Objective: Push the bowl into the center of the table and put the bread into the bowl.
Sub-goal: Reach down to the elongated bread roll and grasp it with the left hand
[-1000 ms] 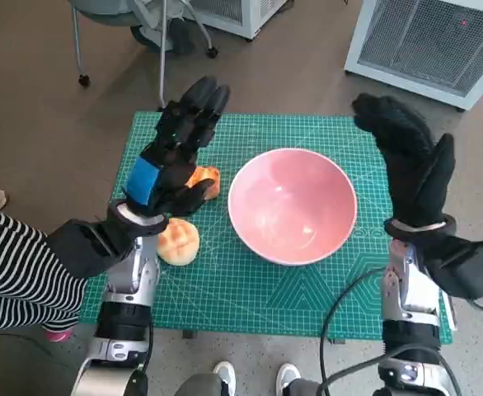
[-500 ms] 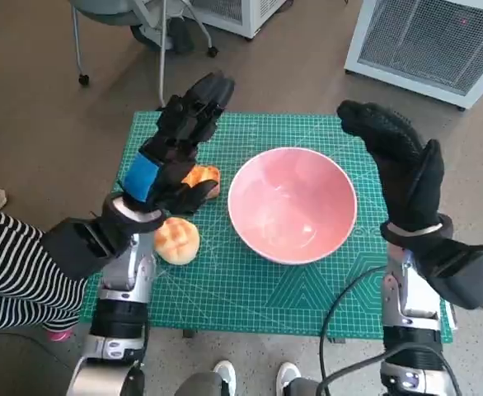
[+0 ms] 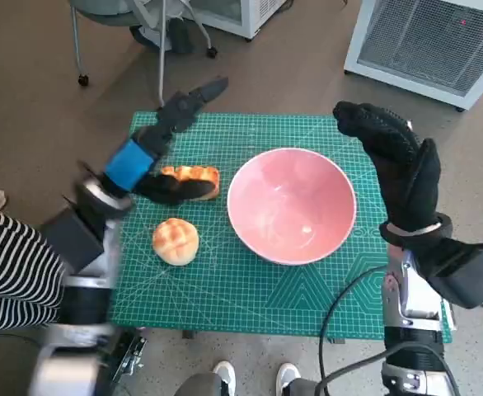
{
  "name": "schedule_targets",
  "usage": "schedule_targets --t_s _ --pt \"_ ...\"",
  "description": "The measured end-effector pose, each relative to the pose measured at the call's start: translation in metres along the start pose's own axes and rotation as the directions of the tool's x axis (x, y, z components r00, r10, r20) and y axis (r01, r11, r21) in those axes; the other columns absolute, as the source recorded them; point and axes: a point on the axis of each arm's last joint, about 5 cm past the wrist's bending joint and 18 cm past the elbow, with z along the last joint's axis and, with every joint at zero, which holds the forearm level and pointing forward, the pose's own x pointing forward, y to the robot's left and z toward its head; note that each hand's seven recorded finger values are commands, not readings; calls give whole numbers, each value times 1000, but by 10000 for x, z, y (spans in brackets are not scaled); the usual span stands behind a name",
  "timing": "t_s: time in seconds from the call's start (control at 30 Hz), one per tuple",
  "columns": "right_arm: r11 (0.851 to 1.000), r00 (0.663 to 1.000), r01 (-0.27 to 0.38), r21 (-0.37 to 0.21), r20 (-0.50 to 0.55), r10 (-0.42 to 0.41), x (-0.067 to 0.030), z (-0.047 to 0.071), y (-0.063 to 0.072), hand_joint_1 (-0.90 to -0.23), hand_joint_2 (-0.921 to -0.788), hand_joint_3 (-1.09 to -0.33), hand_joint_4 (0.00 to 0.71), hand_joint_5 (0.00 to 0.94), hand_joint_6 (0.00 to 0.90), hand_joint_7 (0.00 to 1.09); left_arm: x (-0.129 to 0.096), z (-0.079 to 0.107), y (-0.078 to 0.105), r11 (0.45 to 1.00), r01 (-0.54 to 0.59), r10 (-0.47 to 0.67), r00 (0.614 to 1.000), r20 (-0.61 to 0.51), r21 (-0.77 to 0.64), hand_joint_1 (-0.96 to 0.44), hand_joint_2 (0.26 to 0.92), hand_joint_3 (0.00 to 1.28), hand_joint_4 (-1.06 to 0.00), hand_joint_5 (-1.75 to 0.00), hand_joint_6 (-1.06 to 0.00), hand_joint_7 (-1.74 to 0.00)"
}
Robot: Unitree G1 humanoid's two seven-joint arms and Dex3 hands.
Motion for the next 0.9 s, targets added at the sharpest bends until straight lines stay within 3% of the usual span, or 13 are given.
schedule_targets --t_s 0.13,0.27,0.33,0.4,0.53,0.9 --pt "1000 1000 4 2 0 -4 -3 0 -6 -788 -921 -625 201 12 161 306 2 44 153 992 58 -39 985 -167 115 -441 808 7 -92 -1 -126 -192" --pt "1000 1000 7 2 -1 -7 -5 0 -11 -788 -921 -624 201 11 159 310 13 84 197 988 69 -38 977 -211 140 -432 803 2 -91 0 -141 -164" --pt "1000 1000 8 3 -2 -8 -7 -4 -12 -774 -921 -625 200 10 157 312 42 95 194 984 89 -51 971 -235 154 -258 769 9 -88 -1 -188 -129" --pt "1000 1000 10 6 -4 -10 -6 -10 -8 -760 -921 -628 199 9 156 314 110 82 211 971 154 -91 945 -315 182 -144 751 9 -85 0 -231 -78" --pt "1000 1000 13 14 -6 -13 -6 -23 5 -750 -921 -639 199 8 153 319 211 38 278 948 229 -102 877 -470 221 -75 739 6 -84 0 -255 -44" --pt "999 1000 26 24 -8 -26 -16 -36 12 -742 -921 -673 193 2 143 332 405 -109 203 919 332 -120 751 -649 213 -19 733 3 -81 0 -256 -10"
